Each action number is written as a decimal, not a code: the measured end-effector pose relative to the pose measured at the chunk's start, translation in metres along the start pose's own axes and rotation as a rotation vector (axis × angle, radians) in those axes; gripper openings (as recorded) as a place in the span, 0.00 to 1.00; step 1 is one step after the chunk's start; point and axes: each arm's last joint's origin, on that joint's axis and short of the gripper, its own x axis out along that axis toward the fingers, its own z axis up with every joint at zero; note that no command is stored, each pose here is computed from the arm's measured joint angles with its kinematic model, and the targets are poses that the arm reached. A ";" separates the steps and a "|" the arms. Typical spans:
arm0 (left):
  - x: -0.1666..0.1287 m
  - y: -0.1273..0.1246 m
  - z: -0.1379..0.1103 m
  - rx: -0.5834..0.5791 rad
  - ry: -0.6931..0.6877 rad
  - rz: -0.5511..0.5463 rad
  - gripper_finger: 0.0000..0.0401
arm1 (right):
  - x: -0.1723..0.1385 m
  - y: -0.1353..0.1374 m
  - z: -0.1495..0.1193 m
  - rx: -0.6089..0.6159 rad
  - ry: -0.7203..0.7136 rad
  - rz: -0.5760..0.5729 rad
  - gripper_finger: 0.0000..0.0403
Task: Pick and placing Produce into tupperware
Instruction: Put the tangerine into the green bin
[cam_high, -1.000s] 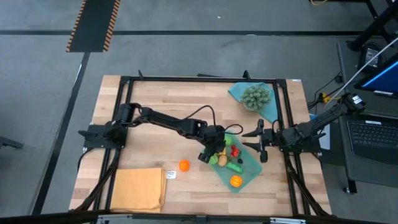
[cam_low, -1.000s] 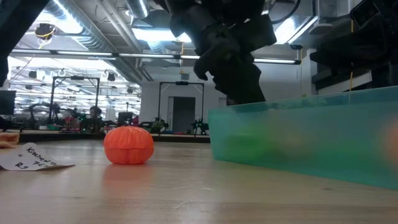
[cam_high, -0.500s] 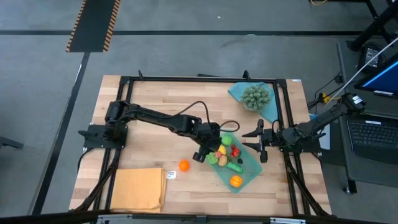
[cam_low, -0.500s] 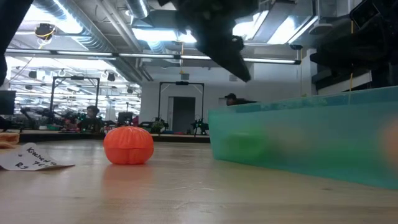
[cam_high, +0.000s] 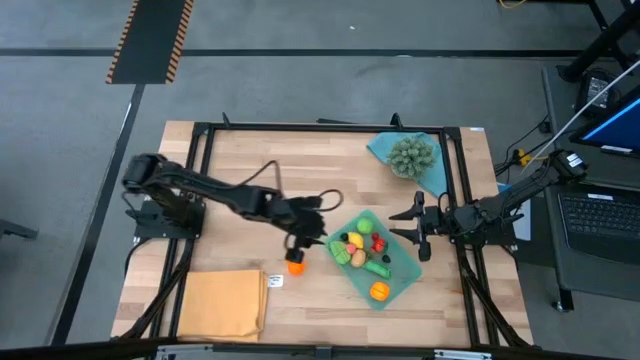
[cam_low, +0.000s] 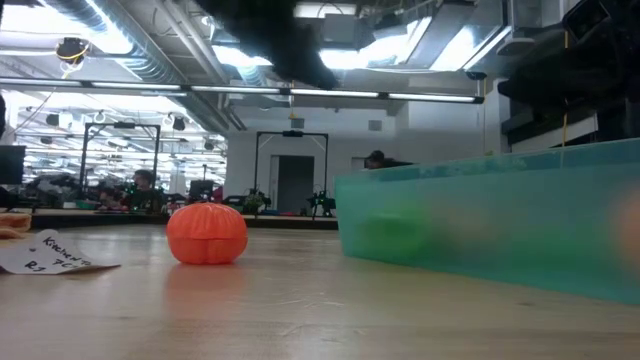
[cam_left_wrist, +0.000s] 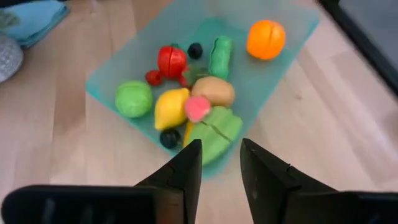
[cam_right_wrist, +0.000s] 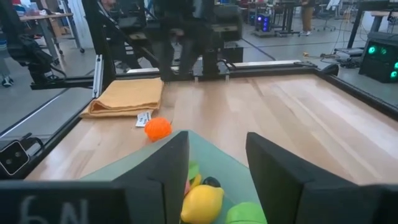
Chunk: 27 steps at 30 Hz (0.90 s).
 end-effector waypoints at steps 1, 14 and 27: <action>-0.006 -0.004 -0.003 -0.012 -0.016 0.009 0.25 | 0.000 0.000 0.000 -0.007 -0.002 0.001 0.40; -0.039 -0.057 -0.070 -0.073 0.016 0.161 0.18 | 0.000 0.000 0.004 -0.004 -0.037 0.002 0.40; -0.031 -0.065 -0.102 -0.140 0.082 0.150 0.12 | 0.000 0.000 0.006 -0.001 -0.055 0.002 0.40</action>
